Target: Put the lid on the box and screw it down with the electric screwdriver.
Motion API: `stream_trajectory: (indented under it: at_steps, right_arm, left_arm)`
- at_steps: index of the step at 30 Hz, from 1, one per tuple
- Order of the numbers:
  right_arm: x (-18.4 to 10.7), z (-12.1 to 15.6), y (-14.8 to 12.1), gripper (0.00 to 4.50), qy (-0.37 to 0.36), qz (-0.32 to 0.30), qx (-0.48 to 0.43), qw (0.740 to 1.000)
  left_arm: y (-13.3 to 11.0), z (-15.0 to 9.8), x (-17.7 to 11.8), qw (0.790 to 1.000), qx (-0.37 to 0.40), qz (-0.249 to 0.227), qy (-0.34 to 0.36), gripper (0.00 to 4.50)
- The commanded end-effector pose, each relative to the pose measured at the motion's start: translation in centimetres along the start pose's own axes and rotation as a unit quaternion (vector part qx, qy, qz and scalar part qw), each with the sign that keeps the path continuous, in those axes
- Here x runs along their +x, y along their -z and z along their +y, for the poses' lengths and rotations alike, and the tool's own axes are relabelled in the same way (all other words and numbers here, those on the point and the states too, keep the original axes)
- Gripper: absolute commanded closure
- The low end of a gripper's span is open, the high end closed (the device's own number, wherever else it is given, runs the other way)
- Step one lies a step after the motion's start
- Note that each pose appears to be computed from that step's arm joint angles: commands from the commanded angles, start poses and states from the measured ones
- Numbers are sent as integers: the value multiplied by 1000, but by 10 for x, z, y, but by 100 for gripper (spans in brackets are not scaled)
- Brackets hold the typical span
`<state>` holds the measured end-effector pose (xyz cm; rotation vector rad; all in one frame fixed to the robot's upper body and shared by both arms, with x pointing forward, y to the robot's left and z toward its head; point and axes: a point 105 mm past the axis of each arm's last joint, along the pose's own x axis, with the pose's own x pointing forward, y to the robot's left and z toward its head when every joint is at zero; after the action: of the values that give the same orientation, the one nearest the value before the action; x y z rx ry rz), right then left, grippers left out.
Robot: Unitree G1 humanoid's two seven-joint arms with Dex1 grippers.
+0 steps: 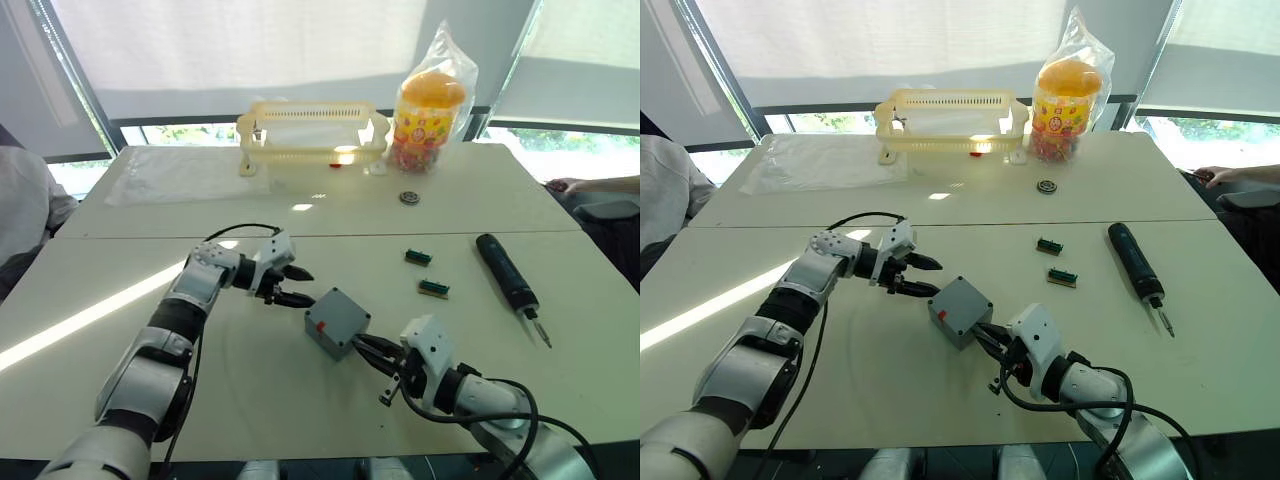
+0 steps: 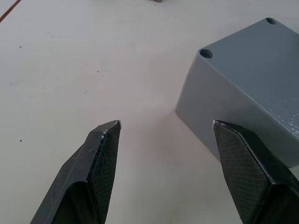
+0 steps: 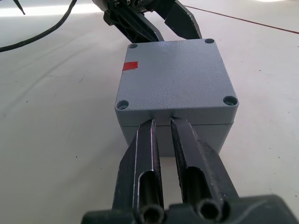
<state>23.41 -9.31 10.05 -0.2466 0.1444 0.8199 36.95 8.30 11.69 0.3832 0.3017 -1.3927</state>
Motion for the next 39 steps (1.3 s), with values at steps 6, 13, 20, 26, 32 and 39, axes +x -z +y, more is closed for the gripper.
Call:
stream_trajectory:
  at_steps: [6,13,20,26,32,39]
  right_arm:
    - [-9,-7,-5,402,16,-13,-6,1000]
    - [-11,-4,9,402,3,10,1,1000]
    - [5,-9,18,402,1,17,-2,1000]
    - [8,-16,21,402,6,21,-9,1000]
    - [7,-25,18,402,9,21,-19,1000]
    - [5,-39,8,402,12,12,-34,999]
  left_arm:
    - [-10,16,-15,999,11,-6,-35,132]
    - [14,13,-14,999,17,28,-39,132]
    - [18,6,5,999,16,12,-50,132]
    - [15,-15,9,1000,15,-3,-18,132]
    - [14,-45,9,1000,-1,-4,28,132]
    - [14,-54,10,1000,-15,-5,19,132]
